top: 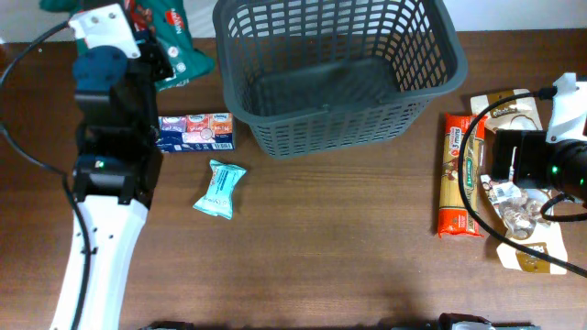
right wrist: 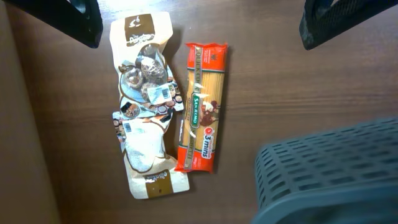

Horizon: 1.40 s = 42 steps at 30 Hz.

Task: Pack container
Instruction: 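Carry the green pouch up and right toward the grey basket, then lower the pouch into the basket and open the left gripper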

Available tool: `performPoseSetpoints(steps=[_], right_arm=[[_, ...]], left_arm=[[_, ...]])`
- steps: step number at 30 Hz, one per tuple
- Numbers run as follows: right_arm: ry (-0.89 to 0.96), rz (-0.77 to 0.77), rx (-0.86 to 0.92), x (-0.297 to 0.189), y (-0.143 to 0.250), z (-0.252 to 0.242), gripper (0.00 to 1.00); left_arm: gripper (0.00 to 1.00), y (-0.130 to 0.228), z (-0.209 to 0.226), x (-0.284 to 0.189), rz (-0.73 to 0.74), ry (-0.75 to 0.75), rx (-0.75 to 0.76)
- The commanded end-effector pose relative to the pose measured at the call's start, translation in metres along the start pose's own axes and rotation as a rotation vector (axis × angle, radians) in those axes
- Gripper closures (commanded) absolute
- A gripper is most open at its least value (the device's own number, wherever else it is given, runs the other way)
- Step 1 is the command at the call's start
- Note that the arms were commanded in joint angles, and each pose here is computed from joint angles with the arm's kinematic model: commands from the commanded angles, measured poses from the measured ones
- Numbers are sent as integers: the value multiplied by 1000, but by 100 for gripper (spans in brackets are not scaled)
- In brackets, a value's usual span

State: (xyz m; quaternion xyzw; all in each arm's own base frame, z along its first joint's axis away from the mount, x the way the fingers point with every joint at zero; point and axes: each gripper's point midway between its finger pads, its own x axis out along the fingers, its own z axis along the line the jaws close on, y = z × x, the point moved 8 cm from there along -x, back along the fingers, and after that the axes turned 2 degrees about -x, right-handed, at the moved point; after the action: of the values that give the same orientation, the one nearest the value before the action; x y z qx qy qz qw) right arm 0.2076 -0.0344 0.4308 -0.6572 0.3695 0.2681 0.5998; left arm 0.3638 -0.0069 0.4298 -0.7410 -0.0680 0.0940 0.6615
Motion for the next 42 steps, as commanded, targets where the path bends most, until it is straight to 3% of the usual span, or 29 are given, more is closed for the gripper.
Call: performPoseSetpoints(steps=[1, 15, 32, 42], right_arm=[[26, -19, 18, -6, 0, -4, 1], [26, -19, 18, -6, 0, -4, 1], [26, -19, 18, -6, 0, -4, 1], [26, -19, 18, -6, 0, -4, 1]], left_arm=[[98, -26, -12, -9, -110, 36, -23], [98, -28, -73, -29, -161, 218, -58], [98, 34, -152, -10, -50, 362, -15], [98, 50, -189, -27, -23, 455, -4]])
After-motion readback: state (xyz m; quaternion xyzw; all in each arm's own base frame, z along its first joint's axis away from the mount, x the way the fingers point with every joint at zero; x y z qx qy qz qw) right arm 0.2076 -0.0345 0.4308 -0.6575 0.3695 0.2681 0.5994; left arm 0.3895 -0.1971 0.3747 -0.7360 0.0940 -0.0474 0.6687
